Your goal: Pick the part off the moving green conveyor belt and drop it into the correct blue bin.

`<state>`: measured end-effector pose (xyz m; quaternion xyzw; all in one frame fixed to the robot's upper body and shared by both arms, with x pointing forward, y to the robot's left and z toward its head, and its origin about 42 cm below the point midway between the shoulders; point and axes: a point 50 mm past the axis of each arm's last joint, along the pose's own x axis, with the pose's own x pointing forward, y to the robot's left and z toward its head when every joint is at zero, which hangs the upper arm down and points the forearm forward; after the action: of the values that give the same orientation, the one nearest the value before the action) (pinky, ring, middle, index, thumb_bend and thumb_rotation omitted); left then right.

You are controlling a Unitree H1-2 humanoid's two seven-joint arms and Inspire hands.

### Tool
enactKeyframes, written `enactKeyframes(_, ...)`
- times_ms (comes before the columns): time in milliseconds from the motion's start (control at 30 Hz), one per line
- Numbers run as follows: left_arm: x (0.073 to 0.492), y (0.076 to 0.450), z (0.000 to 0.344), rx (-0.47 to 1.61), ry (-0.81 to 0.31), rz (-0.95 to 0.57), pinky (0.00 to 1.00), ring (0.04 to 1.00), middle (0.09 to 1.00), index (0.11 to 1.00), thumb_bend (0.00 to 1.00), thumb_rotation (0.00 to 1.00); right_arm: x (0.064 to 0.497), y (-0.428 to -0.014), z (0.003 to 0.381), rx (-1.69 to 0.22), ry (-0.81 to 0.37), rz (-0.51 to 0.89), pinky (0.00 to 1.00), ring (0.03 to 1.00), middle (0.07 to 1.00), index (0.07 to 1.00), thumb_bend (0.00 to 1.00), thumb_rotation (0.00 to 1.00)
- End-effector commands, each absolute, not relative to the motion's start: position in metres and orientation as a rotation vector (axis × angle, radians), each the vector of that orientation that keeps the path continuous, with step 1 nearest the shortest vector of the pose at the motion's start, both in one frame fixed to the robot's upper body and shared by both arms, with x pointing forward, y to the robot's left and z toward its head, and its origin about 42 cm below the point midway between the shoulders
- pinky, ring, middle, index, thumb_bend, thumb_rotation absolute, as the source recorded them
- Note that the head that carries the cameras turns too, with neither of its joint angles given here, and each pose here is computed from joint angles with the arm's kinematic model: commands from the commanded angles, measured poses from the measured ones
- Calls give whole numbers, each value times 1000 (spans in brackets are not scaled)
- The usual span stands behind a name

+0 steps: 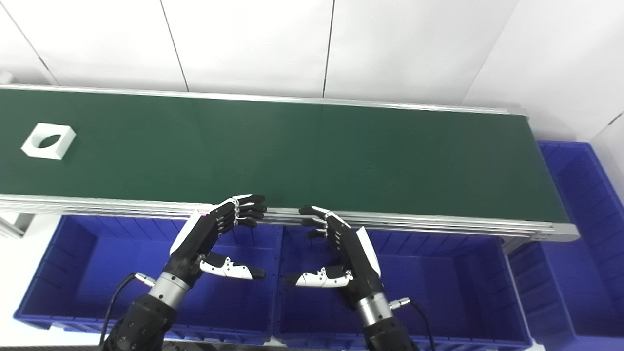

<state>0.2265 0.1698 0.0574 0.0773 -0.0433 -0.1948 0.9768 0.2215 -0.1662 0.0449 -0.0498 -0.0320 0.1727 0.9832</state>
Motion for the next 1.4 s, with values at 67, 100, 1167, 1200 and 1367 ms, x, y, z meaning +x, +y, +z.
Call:
enactKeyframes(67, 229, 169, 69, 137, -152, -388, 689, 738, 751, 787, 973, 103, 227, -162, 59, -76, -156, 337, 673, 766, 842, 756, 937, 182)
enactKeyframes(100, 229, 169, 69, 137, -151, -389, 690, 738, 751, 788, 972, 106, 227, -162, 59, -77, -157, 337, 670, 764, 840, 756, 937, 179)
enactKeyframes(1167, 229, 172, 69, 136, -162, -394, 683, 732, 745, 785, 967, 98, 226, -159, 58, -81, -161, 335, 668, 759, 841, 757, 934, 176)
enactKeyframes(1200, 229, 172, 69, 137, -163, -393, 683, 732, 745, 785, 967, 98, 226, -159, 58, -81, -159, 335, 668, 759, 841, 757, 934, 176)
enactKeyframes(1367, 229, 172, 69, 135, -164, -393, 678, 730, 742, 784, 964, 91, 226, -158, 58, -83, -162, 334, 664, 757, 841, 756, 935, 179)
